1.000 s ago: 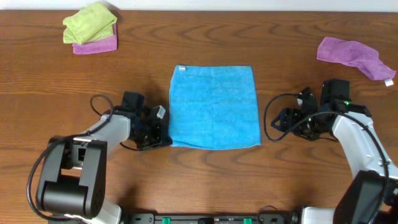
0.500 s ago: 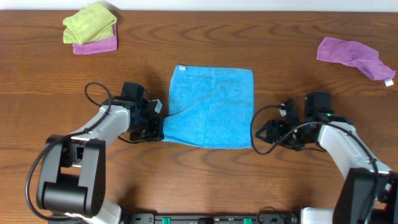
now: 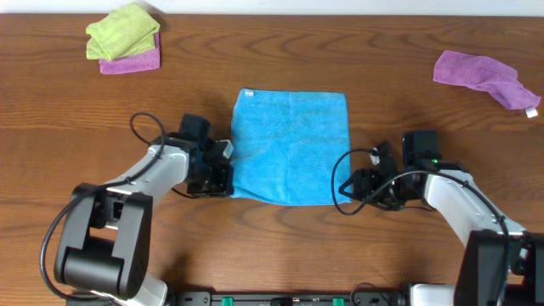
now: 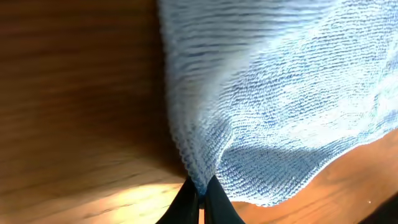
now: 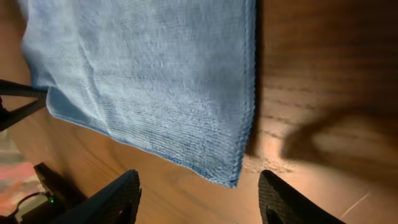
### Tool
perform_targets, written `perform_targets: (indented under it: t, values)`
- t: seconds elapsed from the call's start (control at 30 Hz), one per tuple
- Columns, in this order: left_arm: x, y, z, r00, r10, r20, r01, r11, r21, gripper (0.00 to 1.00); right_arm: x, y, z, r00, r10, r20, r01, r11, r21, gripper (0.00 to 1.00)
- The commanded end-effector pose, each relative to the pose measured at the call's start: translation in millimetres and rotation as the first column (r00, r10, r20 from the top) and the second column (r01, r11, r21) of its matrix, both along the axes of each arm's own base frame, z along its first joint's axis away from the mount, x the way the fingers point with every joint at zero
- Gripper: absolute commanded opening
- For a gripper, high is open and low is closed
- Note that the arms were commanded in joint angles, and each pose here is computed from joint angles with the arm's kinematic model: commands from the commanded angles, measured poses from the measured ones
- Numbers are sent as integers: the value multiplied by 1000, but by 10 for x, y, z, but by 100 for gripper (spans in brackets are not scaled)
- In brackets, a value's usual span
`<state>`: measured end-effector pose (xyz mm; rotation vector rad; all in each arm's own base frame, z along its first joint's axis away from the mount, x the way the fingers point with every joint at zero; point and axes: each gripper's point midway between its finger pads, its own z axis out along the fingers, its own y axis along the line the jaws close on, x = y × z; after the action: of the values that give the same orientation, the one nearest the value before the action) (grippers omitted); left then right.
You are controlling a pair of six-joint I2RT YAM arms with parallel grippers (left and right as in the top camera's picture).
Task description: Fold the cloth
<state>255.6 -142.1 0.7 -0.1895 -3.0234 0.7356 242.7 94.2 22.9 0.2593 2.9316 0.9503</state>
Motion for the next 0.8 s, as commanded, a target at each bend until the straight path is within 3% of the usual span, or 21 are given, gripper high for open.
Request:
perform_targets:
  t: [0.0,0.5,0.77]
  values:
    - [38,-94,21,1000,-7,4,8,1000,-17,6,-130,66,-75,999,-17,-52,18,1000,26,61]
    - [35,-110,22,1000,-7,3,7,1000,-17,6,-134,39,-271,997,-61,-49,62,998,17,51]
    - [34,-110,22,1000,-3,1,3,1000,-17,6,-150,69,-451,993,-64,-102,68,997,35,20]
